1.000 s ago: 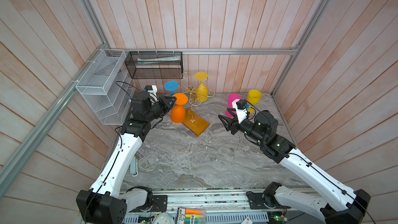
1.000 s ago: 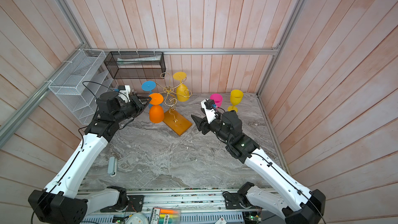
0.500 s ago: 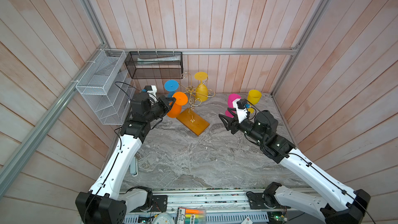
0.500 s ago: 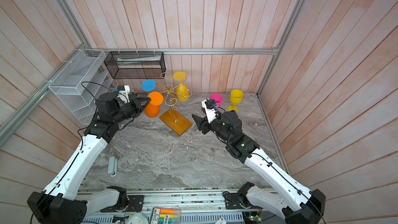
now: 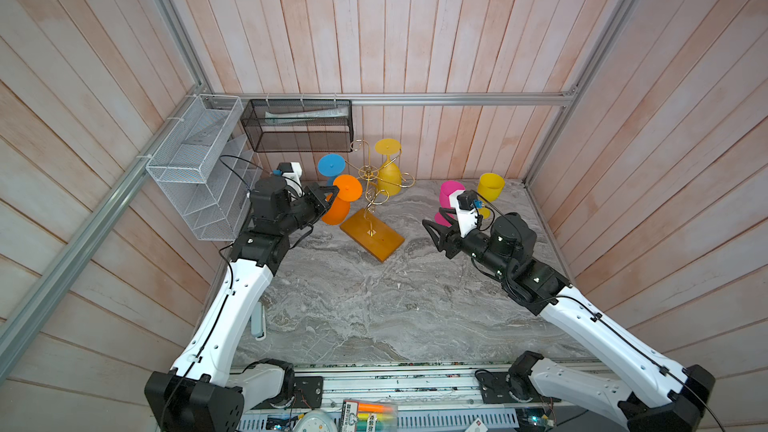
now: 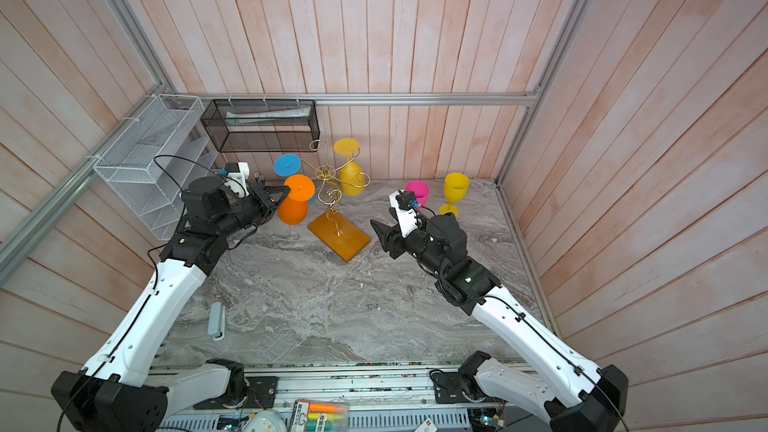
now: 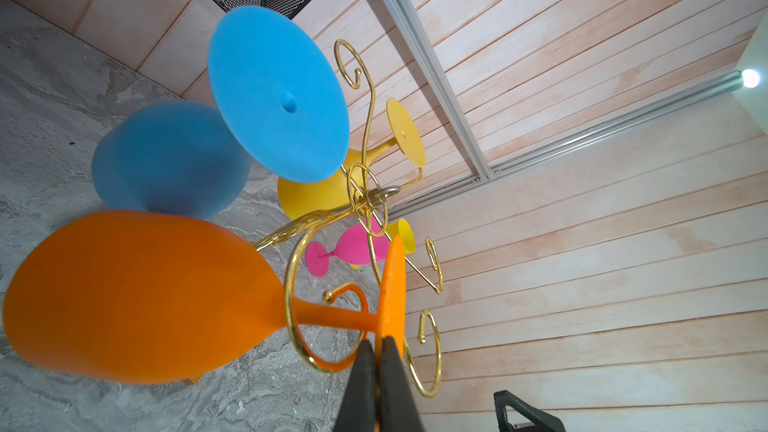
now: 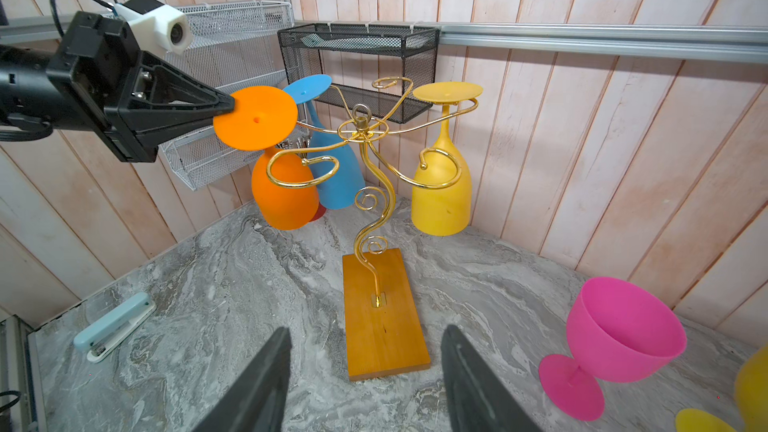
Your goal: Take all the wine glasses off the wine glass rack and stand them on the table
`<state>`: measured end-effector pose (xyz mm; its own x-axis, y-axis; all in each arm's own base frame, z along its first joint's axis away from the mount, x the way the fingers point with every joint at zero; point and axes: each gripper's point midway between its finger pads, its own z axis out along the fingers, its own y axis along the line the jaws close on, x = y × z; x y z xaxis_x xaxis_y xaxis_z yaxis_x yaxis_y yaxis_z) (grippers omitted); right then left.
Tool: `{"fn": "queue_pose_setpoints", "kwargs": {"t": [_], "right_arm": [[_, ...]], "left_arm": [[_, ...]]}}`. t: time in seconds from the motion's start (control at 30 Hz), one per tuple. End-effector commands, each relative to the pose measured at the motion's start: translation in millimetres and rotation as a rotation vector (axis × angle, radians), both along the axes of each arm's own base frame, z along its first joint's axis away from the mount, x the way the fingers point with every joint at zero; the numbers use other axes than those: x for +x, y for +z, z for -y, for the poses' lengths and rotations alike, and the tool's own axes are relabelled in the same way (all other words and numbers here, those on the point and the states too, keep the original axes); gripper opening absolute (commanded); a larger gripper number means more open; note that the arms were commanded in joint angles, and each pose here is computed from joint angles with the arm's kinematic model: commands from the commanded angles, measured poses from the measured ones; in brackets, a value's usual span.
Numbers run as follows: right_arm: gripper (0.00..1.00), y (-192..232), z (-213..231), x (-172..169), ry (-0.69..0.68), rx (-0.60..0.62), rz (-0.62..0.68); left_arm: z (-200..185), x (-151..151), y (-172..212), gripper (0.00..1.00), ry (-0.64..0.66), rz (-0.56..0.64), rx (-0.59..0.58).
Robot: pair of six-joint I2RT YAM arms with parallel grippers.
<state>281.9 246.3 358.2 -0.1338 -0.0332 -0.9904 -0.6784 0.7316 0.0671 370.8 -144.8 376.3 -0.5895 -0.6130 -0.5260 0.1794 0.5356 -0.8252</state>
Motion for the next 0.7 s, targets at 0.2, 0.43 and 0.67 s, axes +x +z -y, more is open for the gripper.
{"fn": "queue_pose_setpoints", "kwargs": {"t": [0.2, 0.43, 0.67], "right_arm": [[0.58, 12.0, 0.7, -0.5, -0.014, 0.028, 0.018], [0.58, 14.1, 0.7, -1.6, -0.012, 0.030, 0.020], [0.58, 14.3, 2.7, -2.0, -0.019, 0.031, 0.017]], "left_arm": [[-9.5, 1.5, 34.5, 0.00, 0.041, 0.099, 0.027], [-15.7, 8.8, 31.4, 0.00, 0.060, 0.095, 0.036], [-19.2, 18.0, 26.9, 0.00, 0.073, 0.088, 0.038]]}}
